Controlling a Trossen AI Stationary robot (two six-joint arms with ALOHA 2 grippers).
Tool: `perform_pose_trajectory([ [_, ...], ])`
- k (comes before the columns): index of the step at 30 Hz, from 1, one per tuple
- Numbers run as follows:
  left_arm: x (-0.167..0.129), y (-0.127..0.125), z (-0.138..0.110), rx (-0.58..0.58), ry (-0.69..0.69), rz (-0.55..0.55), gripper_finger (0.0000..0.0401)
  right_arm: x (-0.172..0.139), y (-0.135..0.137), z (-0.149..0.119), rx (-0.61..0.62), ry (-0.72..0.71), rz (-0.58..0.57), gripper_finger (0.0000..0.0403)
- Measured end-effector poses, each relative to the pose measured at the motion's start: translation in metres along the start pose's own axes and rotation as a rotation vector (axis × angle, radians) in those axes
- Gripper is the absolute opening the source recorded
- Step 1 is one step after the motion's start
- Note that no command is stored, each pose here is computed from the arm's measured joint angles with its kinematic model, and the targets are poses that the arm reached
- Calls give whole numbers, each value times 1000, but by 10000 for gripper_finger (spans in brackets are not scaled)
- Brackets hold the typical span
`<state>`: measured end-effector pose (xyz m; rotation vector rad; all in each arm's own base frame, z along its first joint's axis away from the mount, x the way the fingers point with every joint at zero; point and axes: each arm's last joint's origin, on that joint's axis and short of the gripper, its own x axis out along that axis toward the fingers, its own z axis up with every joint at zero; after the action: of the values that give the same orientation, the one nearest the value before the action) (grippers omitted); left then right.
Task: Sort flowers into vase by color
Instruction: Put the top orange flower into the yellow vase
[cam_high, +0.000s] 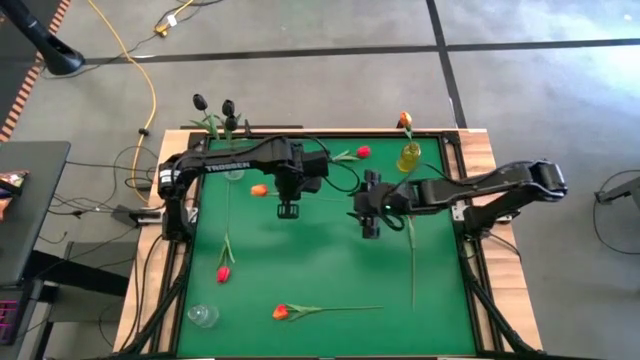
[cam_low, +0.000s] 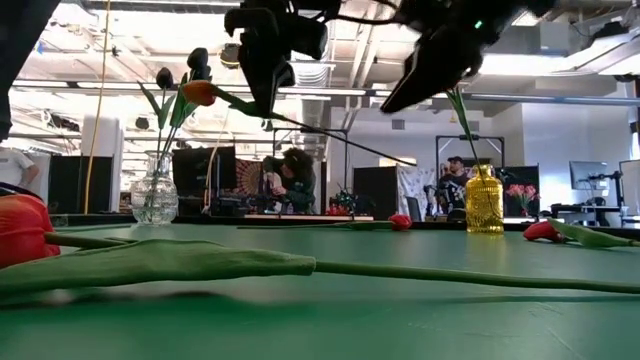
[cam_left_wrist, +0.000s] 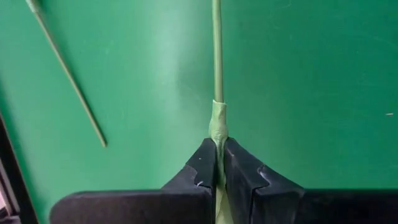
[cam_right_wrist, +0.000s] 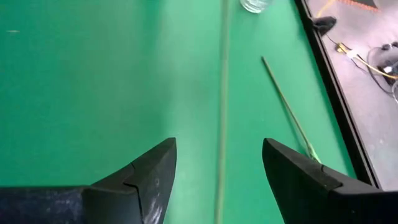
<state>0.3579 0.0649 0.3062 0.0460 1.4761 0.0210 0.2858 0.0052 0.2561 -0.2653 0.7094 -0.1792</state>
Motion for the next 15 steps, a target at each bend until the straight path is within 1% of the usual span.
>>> perform_pose_trajectory([
  [4,0,-7,1,15,-1,9,2,18,-4,-1,18,3,-21,265],
  [6,0,-7,2,17,-1,14,2,24,-4,-2,30,4,-7,265],
  [8,0,-8,2,11,-3,14,2,30,-5,-3,64,-2,14,265],
  [13,0,-8,2,14,-3,15,2,48,-11,-10,149,33,4,265],
  [15,0,-8,2,15,-4,14,2,52,-13,-9,170,19,7,265],
])
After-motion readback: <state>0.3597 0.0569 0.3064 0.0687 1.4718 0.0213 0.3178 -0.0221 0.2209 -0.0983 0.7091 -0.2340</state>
